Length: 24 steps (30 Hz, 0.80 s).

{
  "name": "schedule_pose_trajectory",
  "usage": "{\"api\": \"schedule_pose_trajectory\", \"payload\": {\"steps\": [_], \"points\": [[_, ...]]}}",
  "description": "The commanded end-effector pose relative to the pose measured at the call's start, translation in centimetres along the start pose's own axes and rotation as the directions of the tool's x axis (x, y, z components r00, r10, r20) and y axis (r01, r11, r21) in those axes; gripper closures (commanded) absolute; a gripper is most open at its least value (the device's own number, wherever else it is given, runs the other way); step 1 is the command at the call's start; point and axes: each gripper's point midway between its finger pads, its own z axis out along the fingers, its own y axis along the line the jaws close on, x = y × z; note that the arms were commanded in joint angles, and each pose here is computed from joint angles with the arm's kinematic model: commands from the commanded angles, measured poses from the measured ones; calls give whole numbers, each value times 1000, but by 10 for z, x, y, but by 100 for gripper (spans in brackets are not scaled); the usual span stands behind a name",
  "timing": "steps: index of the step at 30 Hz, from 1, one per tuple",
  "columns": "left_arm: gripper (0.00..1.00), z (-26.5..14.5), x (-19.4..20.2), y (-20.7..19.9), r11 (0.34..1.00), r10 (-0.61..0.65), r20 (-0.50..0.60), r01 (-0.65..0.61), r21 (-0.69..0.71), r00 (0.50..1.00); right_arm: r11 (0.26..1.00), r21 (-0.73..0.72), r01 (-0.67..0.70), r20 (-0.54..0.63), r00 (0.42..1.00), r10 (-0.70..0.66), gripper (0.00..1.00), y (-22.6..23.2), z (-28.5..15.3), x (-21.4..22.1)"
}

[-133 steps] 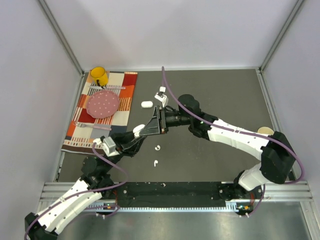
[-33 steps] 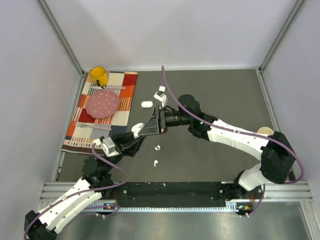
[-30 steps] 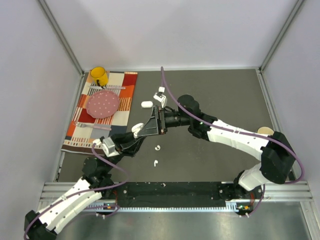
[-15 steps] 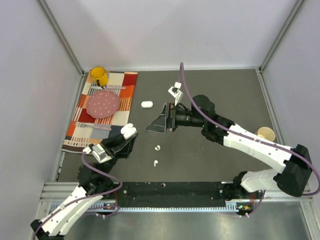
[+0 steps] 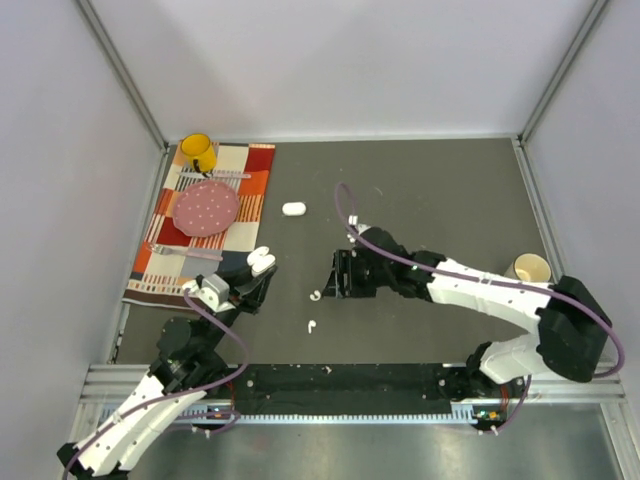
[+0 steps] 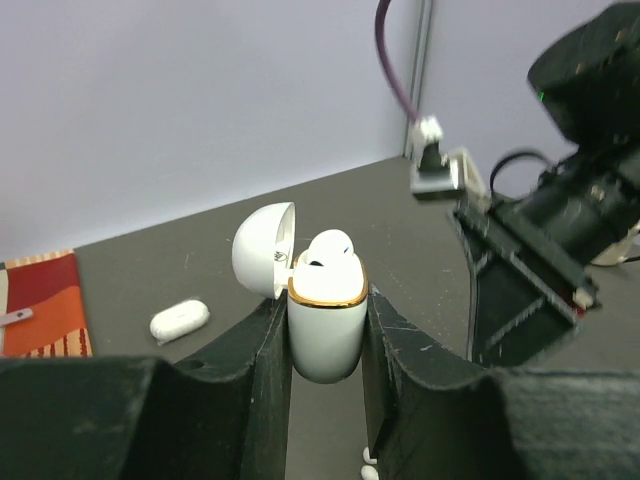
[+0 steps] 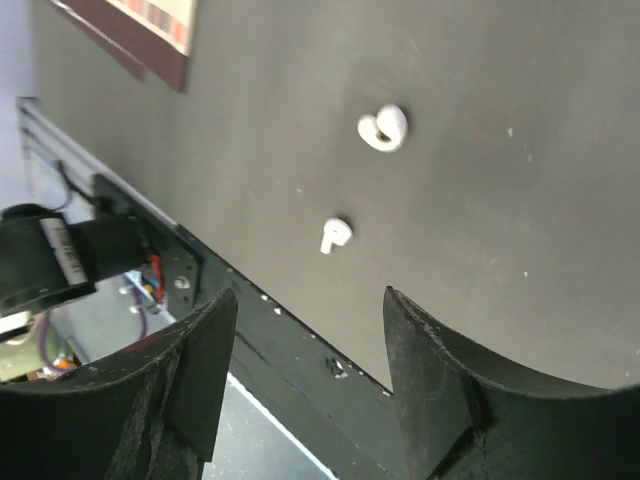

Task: Insert the wireless bluetooth earbuds into the charging case
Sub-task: Pick up the earbud from the center of the board.

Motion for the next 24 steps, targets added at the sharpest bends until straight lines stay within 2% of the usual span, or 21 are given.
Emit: {"api": "schedule_pose_trajectory", "payload": {"steps": [1, 5, 14, 24], "points": [[100, -17, -68, 3, 1000, 28, 213, -26, -12, 977, 990, 128, -65, -33, 997, 70, 39, -10, 23, 28], [100, -17, -70, -4, 1000, 13, 223, -19, 25, 975, 980, 191, -57, -51, 996, 68, 35, -5, 35, 31], [100, -19, -83, -10, 998, -24, 264, 9, 58, 964, 920, 328, -213, 66, 977, 203, 41, -13, 50, 36], [100, -21, -93, -12, 998, -5, 275, -14, 68, 961, 885, 355, -302, 26, 949, 313, 43, 0, 73, 52]]}}
